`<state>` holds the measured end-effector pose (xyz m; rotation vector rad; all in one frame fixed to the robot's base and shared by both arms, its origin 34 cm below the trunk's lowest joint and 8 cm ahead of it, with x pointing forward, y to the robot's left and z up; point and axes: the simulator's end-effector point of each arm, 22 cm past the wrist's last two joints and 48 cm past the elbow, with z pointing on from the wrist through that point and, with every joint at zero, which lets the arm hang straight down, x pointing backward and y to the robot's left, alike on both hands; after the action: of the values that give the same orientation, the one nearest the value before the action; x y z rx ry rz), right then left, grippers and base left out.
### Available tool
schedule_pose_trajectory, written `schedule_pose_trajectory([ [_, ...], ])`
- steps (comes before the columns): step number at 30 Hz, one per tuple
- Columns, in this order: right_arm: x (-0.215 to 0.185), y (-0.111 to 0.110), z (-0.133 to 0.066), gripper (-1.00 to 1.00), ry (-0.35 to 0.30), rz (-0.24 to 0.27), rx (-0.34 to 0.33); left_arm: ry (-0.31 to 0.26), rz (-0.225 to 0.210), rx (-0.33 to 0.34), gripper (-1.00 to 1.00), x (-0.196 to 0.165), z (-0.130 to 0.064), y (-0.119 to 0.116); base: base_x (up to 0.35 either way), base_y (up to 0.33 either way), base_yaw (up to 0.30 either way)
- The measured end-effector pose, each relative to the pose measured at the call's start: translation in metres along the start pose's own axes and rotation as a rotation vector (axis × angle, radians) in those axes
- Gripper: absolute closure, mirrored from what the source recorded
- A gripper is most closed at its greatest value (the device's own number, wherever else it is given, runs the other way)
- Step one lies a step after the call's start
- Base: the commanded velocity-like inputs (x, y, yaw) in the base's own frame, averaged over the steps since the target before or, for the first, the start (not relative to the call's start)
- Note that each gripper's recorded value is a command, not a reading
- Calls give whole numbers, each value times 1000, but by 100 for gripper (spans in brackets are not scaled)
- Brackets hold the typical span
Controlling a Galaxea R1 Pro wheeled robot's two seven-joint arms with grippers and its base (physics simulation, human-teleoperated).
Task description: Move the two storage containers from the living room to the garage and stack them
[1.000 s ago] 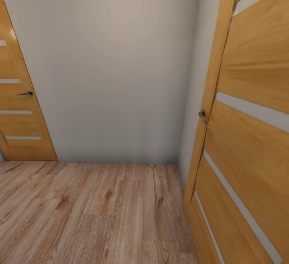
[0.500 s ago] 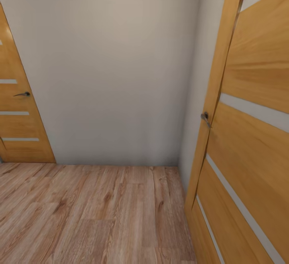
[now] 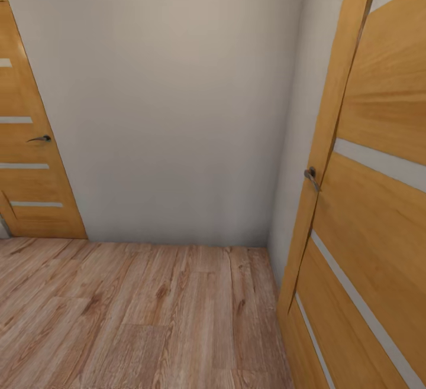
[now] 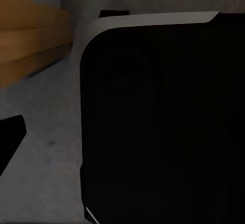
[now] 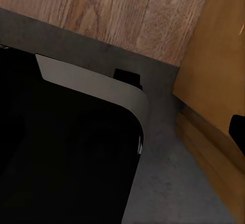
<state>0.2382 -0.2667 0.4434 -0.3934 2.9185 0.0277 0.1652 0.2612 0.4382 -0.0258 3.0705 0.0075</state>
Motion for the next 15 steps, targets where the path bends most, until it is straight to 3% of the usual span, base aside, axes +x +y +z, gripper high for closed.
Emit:
schedule_pose_trajectory([
  [7,0,0,0,-100,0,1,0,0,0,0,-100,0,0,0,6,0,47],
  [15,0,0,0,-100,0,1,0,0,0,0,-100,0,0,0,158,0,1],
])
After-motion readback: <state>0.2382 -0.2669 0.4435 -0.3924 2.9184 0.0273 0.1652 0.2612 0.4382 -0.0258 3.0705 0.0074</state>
